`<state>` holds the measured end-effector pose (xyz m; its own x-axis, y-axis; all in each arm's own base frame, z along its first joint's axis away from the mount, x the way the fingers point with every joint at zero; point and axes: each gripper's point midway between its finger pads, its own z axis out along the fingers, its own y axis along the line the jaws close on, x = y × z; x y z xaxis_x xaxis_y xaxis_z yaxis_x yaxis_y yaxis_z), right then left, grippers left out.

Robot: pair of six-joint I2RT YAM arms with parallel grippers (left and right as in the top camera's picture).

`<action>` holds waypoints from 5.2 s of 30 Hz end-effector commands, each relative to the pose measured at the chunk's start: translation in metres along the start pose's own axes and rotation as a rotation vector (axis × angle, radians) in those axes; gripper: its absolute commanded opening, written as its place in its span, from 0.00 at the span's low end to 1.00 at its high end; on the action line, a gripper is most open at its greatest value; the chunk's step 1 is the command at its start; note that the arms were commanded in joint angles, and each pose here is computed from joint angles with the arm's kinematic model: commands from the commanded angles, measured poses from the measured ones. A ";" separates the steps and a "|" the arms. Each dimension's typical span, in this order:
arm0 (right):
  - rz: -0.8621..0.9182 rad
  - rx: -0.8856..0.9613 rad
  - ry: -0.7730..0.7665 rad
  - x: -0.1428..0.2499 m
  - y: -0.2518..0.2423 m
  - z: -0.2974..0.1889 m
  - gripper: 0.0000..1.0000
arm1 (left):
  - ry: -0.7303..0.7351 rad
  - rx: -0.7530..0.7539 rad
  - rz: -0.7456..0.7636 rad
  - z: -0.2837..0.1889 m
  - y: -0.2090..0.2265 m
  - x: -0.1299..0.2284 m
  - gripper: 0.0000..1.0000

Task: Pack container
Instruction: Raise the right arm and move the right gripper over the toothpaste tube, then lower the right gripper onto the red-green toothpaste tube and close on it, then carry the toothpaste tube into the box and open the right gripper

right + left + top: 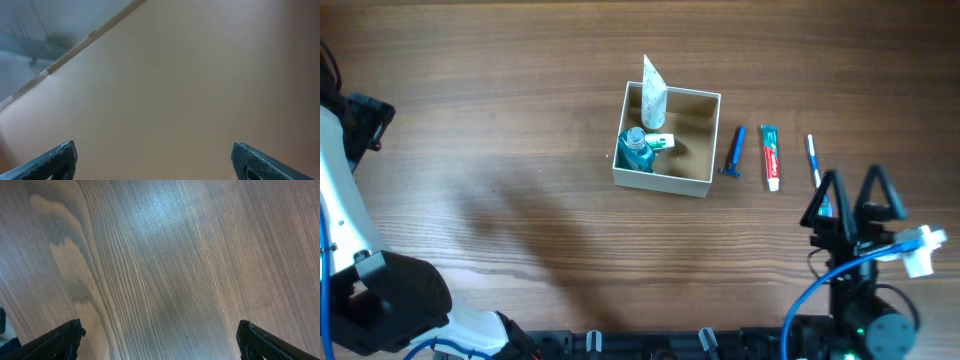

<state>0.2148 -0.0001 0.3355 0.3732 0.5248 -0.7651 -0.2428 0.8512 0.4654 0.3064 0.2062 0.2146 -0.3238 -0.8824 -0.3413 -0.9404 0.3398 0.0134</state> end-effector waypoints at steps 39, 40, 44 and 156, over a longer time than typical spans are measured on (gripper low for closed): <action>-0.288 0.518 1.950 0.246 -0.155 0.040 1.00 | -0.008 -0.022 -0.023 0.003 0.004 -0.002 1.00; -0.311 0.534 1.953 0.250 -0.162 0.040 1.00 | -0.008 -0.022 -0.023 0.003 0.004 -0.002 1.00; -0.346 0.573 1.985 0.266 -0.181 0.033 1.00 | -0.008 -0.022 -0.023 0.003 0.004 -0.002 1.00; -0.047 0.833 1.967 0.285 -0.171 0.008 0.11 | -0.008 -0.021 -0.023 0.003 0.004 -0.002 1.00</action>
<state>0.3461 -0.0067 0.0138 -0.9456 0.2742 0.1752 0.2767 0.9609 -0.0108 0.3059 0.2073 0.2149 -0.3228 -0.8809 -0.3462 -0.9411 0.3376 0.0185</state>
